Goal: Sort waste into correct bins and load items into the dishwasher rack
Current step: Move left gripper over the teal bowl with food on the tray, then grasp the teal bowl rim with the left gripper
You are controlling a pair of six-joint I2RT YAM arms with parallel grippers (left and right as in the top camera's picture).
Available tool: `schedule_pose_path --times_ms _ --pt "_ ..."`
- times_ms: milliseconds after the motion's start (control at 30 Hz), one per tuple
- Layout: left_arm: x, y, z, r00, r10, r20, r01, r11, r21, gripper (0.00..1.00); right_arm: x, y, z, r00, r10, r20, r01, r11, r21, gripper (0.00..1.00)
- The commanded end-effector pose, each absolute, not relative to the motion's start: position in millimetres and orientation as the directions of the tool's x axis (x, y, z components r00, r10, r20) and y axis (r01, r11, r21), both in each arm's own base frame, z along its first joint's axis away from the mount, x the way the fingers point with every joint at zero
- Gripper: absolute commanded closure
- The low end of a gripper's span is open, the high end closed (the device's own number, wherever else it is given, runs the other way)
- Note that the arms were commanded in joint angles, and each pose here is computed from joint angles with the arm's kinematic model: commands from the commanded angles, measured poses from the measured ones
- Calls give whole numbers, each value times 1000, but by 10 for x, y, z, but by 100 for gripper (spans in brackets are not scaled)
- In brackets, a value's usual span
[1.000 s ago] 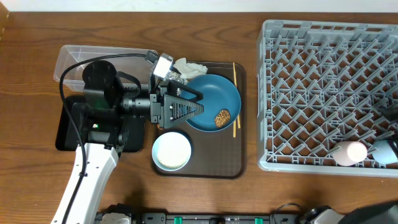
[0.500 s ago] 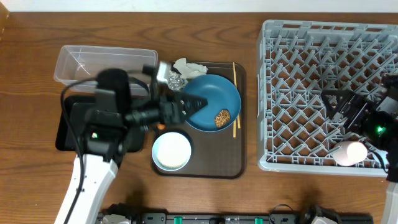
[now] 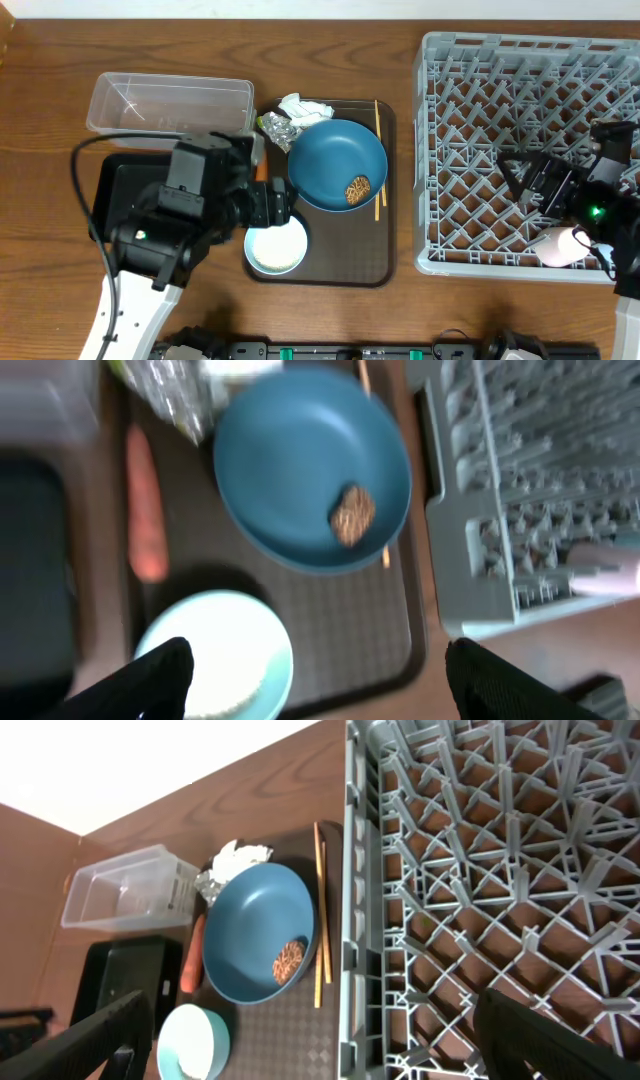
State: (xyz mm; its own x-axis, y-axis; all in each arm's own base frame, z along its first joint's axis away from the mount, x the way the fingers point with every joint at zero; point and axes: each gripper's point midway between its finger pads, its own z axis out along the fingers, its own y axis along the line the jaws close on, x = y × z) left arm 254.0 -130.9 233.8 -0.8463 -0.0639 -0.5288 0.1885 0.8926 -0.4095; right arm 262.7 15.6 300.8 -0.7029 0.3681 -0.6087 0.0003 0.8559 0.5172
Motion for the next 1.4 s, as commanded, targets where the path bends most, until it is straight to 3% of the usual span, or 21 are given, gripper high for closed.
schedule_pose_path --times_ms 0,467,967,1367 --pt "2672 -1264 2476 -802 -45 -595 212 910 -355 18 2608 226 3025 -712 333 -618 -37 862 506 5" --pt "2825 -1431 2215 -852 100 -513 262 931 -254 18 2579 264 2987 -727 291 -622 -62 874 481 3" --pt "2934 -1419 2120 -851 117 -512 246 950 -192 18 2581 253 2975 -728 292 -620 -56 877 478 2" --pt "3344 -1635 1268 -925 119 -361 193 965 -178 17 2516 204 2879 -752 301 -587 -5 887 461 3"
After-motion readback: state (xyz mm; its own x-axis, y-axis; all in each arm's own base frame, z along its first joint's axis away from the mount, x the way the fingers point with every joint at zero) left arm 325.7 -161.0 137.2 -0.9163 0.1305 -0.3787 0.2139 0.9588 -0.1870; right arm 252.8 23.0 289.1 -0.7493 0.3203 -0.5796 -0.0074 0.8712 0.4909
